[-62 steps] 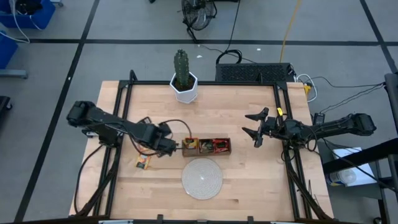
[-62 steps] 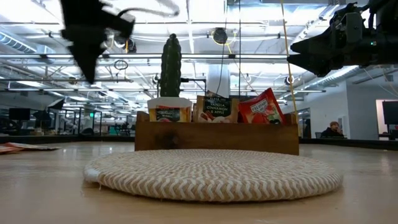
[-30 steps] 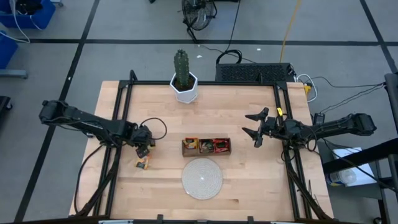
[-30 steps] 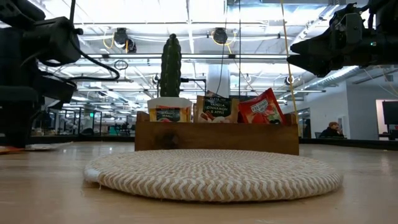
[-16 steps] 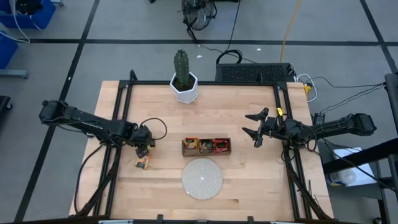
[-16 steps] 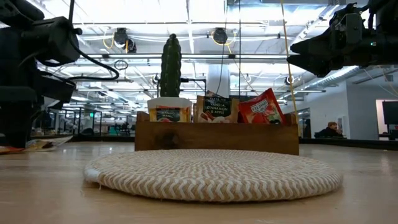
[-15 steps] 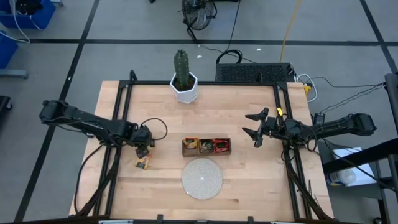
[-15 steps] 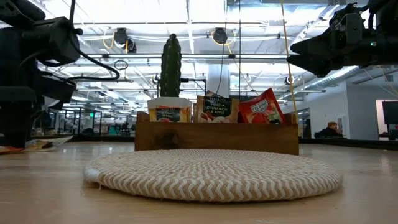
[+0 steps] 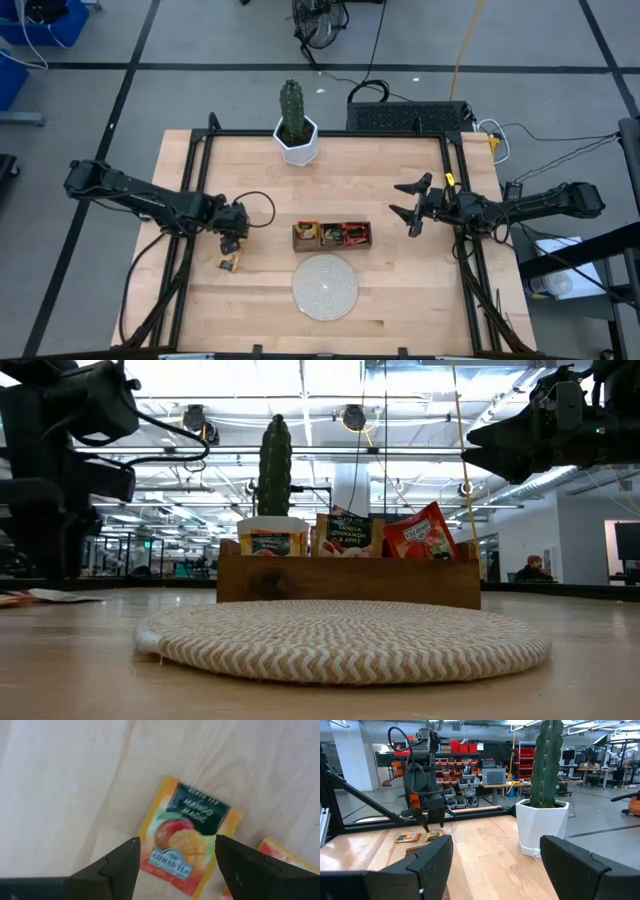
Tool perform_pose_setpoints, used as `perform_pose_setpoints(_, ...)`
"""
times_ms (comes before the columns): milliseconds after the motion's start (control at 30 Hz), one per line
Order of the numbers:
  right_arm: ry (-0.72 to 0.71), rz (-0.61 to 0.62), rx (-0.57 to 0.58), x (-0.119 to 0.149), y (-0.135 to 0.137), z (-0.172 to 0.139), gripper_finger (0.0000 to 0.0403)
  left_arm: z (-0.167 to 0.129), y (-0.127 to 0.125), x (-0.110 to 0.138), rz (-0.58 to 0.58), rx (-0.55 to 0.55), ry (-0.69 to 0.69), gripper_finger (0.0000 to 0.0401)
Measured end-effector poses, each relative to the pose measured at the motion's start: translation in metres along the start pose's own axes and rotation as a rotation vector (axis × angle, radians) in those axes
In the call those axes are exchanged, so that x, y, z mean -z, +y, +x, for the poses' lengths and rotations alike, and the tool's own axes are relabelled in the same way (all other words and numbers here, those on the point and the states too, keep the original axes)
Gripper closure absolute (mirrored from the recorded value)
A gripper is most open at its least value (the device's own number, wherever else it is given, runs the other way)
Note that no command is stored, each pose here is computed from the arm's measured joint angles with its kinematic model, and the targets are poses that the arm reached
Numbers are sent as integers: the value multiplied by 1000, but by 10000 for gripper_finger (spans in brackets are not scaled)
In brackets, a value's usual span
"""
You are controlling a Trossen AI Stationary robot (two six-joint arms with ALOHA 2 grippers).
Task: Pick & Place Tea
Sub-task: Put the yellow tea bag into the left section of the wooden organizer
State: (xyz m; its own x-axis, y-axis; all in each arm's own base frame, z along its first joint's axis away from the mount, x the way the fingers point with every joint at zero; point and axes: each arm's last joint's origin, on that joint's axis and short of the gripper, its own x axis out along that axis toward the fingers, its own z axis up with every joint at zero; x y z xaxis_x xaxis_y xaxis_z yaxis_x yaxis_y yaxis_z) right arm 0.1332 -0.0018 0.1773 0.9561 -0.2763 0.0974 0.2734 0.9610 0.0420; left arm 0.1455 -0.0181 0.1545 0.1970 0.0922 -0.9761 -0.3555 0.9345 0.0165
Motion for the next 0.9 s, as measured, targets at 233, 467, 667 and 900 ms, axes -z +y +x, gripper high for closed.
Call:
perform_pose_setpoints(233,0,0,0,0,0,0,124,11,1,4,-23,-34,48,146)
perform_pose_setpoints(467,1,0,0,0,0,0,125,30,-3,3,-13,-31,102,146)
perform_pose_setpoints(667,0,0,0,0,0,0,124,31,-5,-1,-100,-15,45,146)
perform_pose_setpoints(900,0,0,0,0,0,0,124,32,-6,-2,-192,10,41,225)
